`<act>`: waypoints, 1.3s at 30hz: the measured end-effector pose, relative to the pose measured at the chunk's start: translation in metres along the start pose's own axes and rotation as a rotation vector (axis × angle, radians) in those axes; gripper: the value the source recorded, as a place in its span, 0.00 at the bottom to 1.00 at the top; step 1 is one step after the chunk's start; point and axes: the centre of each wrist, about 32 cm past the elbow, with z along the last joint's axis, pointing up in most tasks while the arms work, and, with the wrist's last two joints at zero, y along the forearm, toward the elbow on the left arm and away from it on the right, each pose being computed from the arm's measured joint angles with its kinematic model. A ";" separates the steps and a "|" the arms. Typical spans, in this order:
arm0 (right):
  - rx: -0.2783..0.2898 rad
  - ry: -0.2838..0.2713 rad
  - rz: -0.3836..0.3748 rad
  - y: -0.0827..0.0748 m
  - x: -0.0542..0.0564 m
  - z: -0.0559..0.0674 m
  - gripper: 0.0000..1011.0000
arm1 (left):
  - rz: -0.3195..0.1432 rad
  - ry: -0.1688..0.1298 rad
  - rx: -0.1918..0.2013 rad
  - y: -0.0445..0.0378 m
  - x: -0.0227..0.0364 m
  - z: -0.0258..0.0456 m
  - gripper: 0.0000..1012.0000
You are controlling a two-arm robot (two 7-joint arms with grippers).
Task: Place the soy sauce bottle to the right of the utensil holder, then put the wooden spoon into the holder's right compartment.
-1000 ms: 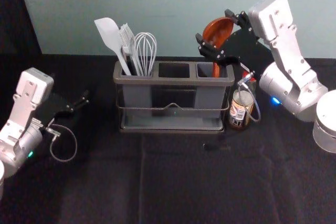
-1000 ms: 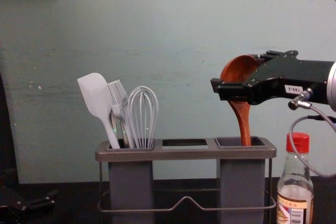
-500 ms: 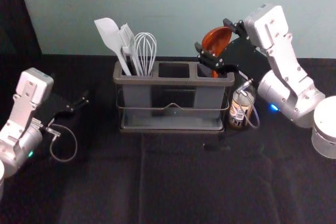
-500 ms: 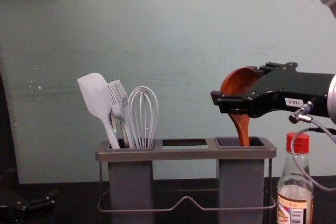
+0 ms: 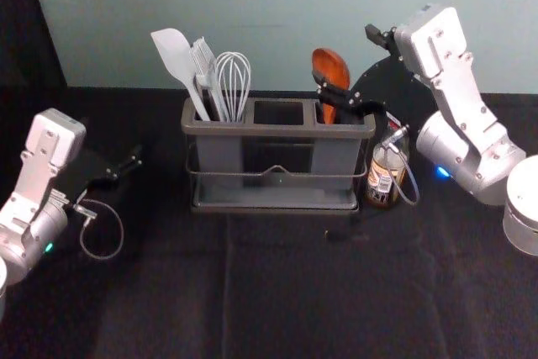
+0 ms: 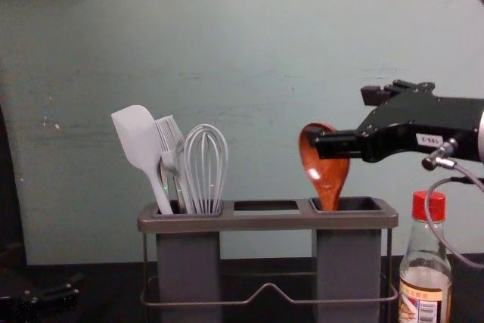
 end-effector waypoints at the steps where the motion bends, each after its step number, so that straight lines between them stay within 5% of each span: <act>1: 0.003 0.000 -0.002 -0.001 0.000 0.001 0.99 | 0.000 0.000 0.000 0.0000 0.0000 0.0000 0.99; 11: 0.033 0.012 -0.044 -0.021 -0.001 0.006 0.99 | 0.000 0.000 0.000 0.0000 0.0000 0.0000 0.99; 23: 0.073 0.051 -0.090 -0.067 -0.023 0.003 0.99 | 0.000 0.000 0.000 0.0000 0.0000 0.0000 0.99; 31: 0.121 0.049 -0.250 -0.097 -0.036 -0.017 0.99 | 0.000 0.000 0.000 0.0000 0.0000 0.0000 0.99; 39: 0.042 0.011 -0.408 -0.112 -0.028 -0.043 0.99 | 0.000 0.000 0.000 0.0000 0.0000 0.0000 0.99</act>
